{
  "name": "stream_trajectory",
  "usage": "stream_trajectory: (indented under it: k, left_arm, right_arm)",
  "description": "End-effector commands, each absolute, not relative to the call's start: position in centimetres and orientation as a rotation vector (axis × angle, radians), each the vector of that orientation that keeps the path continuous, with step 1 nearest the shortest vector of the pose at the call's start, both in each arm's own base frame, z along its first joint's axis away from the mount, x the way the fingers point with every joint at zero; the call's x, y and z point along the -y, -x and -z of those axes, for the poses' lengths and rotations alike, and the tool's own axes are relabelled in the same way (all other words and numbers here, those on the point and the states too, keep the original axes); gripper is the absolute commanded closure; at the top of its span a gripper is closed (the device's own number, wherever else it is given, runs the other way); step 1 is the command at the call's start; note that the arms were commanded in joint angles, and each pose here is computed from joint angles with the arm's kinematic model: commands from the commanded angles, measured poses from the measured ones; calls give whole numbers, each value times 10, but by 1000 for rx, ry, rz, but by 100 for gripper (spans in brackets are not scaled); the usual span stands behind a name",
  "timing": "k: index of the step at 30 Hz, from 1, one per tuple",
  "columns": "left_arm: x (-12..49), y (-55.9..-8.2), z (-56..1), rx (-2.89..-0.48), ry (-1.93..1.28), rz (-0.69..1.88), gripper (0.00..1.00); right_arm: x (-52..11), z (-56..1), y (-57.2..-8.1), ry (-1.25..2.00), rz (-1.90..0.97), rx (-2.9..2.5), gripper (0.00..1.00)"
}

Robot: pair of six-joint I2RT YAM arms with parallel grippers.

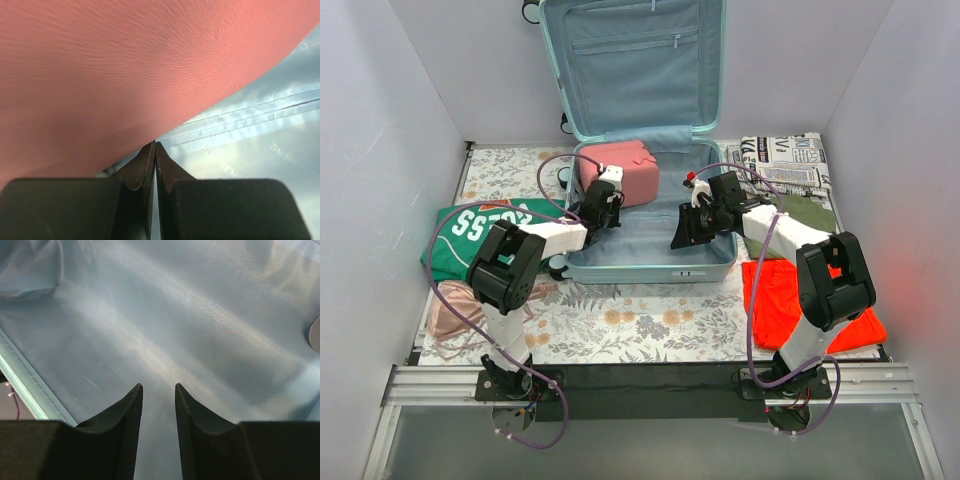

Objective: Pack the luggage

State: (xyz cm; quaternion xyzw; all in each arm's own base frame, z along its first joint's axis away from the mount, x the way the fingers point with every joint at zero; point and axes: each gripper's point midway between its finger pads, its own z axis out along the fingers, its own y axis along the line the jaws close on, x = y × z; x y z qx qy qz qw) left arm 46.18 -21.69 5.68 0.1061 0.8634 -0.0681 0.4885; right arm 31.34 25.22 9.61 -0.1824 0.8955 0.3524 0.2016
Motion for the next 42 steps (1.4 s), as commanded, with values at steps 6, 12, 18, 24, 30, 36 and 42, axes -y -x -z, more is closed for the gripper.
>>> stream_trajectory:
  k: [6, 12, 18, 24, 30, 36, 42]
  left_arm:
    - [186, -465, -103, -2051, -189, 75, 100]
    - [170, -489, -67, -2124, -124, 22, 100]
    - [154, -516, -62, -2124, -30, -15, 100]
    - [162, -510, -79, -2109, -72, 51, 100]
    - [197, -474, -114, -2082, -255, 322, 59]
    - [208, -431, -211, -1959, -360, 578, 34]
    - [131, -402, -257, -1984, -241, 594, 25]
  right_arm:
    - [-250, -115, -318, 554, -959, -2423, 62]
    - [-248, -114, -320, 559, -932, -2420, 62]
    - [-246, -117, -323, 555, -926, -2413, 62]
    - [-242, -111, -322, 566, -889, -2417, 62]
    - [-247, -130, -332, 591, -913, -2357, 59]
    - [-265, -186, -352, 620, -982, -2188, 51]
    - [-289, -253, -369, 589, -1032, -2015, 37]
